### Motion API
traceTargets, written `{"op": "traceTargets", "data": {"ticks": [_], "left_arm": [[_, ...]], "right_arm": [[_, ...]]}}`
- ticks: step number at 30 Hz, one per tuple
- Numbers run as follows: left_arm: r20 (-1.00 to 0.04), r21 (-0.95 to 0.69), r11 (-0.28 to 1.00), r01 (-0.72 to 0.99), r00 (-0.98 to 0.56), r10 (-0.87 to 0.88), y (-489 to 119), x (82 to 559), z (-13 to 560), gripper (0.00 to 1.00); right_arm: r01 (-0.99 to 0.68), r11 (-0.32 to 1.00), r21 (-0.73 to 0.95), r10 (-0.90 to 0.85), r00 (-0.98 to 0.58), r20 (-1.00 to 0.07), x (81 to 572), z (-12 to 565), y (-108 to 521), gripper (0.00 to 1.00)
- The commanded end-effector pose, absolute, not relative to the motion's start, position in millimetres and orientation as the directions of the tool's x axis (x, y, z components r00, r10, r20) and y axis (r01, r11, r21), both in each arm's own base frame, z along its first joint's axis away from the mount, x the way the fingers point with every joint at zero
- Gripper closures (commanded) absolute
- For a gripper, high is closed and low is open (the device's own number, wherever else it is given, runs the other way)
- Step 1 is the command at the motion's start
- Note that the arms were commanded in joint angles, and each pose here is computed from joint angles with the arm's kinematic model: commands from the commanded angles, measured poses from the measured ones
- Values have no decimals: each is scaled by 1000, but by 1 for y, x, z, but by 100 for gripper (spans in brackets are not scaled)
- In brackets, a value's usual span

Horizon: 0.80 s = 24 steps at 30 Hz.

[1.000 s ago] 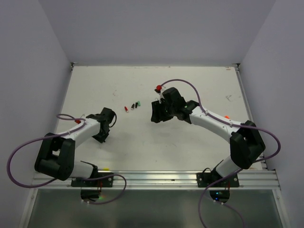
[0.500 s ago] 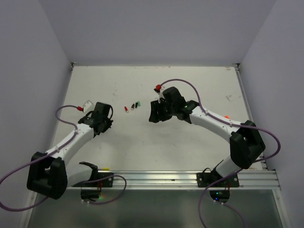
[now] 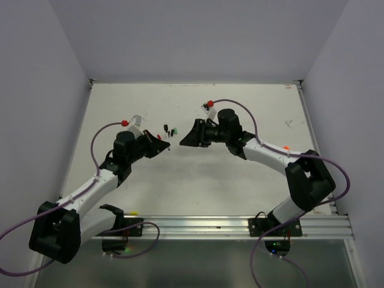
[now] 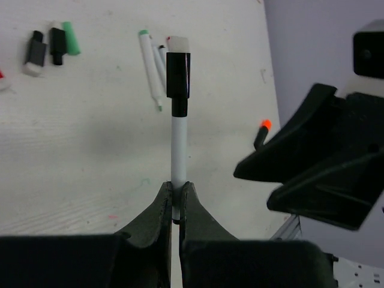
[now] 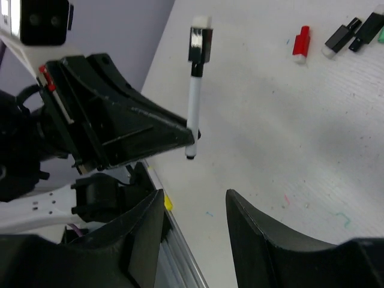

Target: Open the pen caps

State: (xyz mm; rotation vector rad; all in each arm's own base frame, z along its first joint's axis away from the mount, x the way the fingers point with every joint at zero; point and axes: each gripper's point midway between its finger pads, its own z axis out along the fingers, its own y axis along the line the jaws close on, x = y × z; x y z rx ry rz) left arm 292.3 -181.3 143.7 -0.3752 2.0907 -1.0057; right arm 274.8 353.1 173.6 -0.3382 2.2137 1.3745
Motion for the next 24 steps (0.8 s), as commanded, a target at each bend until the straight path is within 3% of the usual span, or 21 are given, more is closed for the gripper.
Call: {"op": "traceTargets", "data": {"ticks": [1, 8, 24], "left_arm": [[-607, -774, 528, 350, -646, -462, -212, 282, 187, 100], [-630, -765, 472, 438, -661, -408, -230, 269, 192, 100], [-607, -787, 428, 443, -681, -411, -247, 268, 196, 100]], "right_arm": [[-445, 320, 837, 175, -840, -513, 295, 206, 356, 51], [-428, 298, 853, 228, -836, -500, 309, 206, 360, 56], [-434, 296, 851, 214, -838, -502, 296, 198, 370, 70]]}}
